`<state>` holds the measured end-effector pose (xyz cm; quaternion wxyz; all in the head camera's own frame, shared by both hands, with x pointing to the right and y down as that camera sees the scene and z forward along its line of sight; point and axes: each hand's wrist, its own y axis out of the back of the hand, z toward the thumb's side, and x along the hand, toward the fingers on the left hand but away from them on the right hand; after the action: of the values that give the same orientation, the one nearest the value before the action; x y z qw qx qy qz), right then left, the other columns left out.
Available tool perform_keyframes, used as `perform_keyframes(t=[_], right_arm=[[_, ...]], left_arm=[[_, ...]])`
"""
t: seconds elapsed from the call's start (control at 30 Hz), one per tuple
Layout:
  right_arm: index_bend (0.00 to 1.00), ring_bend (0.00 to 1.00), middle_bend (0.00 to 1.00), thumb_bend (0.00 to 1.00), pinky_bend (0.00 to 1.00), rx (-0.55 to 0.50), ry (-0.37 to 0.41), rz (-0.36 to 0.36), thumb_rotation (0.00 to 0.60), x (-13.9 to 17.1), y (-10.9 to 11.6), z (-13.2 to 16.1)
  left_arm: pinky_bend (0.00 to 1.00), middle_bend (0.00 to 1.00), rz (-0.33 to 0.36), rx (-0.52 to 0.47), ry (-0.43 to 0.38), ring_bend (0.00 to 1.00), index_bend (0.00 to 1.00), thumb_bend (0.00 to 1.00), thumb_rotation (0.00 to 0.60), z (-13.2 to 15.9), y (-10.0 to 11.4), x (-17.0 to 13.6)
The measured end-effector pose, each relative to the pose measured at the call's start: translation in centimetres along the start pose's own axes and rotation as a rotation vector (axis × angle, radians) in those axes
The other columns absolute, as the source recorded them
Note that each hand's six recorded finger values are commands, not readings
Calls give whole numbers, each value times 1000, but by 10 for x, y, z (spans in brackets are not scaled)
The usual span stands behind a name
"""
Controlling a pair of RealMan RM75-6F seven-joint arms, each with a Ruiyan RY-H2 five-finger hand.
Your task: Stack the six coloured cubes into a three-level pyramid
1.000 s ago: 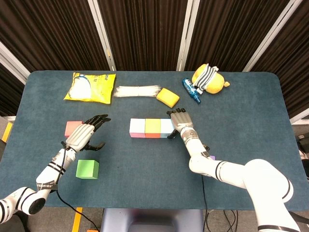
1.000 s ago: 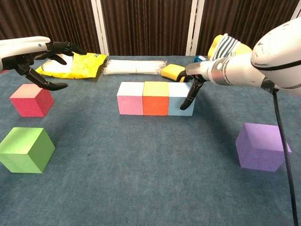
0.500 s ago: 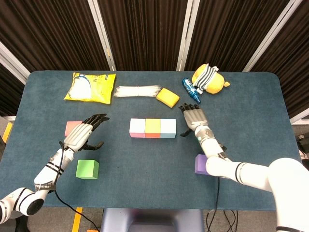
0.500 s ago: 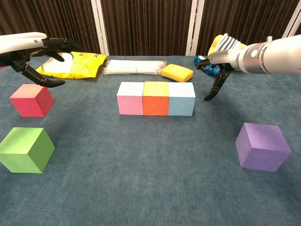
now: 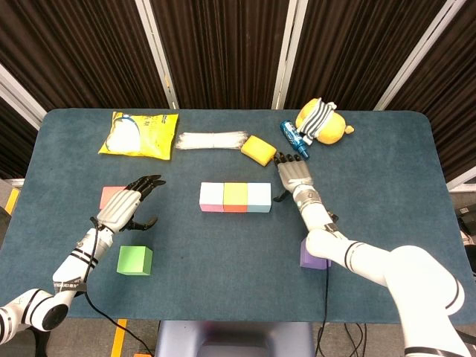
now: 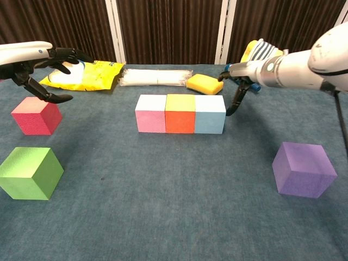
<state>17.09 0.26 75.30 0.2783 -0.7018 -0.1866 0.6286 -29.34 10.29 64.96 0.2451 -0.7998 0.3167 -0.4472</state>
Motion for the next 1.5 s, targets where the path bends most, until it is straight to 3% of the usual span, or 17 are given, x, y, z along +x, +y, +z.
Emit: perform_keyframes(t=[0.23, 0.6, 0.8, 1.0, 1.23, 1.5], right_arm=[[0, 0, 51, 189, 28, 5, 27, -8, 530, -4, 2, 17], [0, 0, 48, 190, 30, 18, 24, -30, 529, 17, 10, 1], [0, 0, 45, 190, 30, 17, 23, -100, 530, 70, 33, -39], [0, 0, 45, 190, 30, -2, -32, -197, 528, 153, 54, -108], [0, 0, 45, 190, 30, -45, -36, -234, 530, 217, 36, -147], [0, 0, 45, 190, 30, -98, -34, -267, 529, 256, 20, -164]], left_arm=[[141, 41, 0, 5, 7, 0, 131, 350, 600, -3, 0, -1], [143, 52, -11, 58, 69, 9, 146, 348, 600, -29, 1, -10], [144, 53, -11, 135, 132, 12, 127, 354, 600, -53, 5, -21], [138, 2, -27, 228, 221, 6, 0, 358, 600, -83, 9, -29], [139, 0, -59, 330, 313, 22, 1, 359, 600, -110, 12, -24], [143, 33, -116, 379, 364, 42, 56, 354, 600, -122, 1, -7]])
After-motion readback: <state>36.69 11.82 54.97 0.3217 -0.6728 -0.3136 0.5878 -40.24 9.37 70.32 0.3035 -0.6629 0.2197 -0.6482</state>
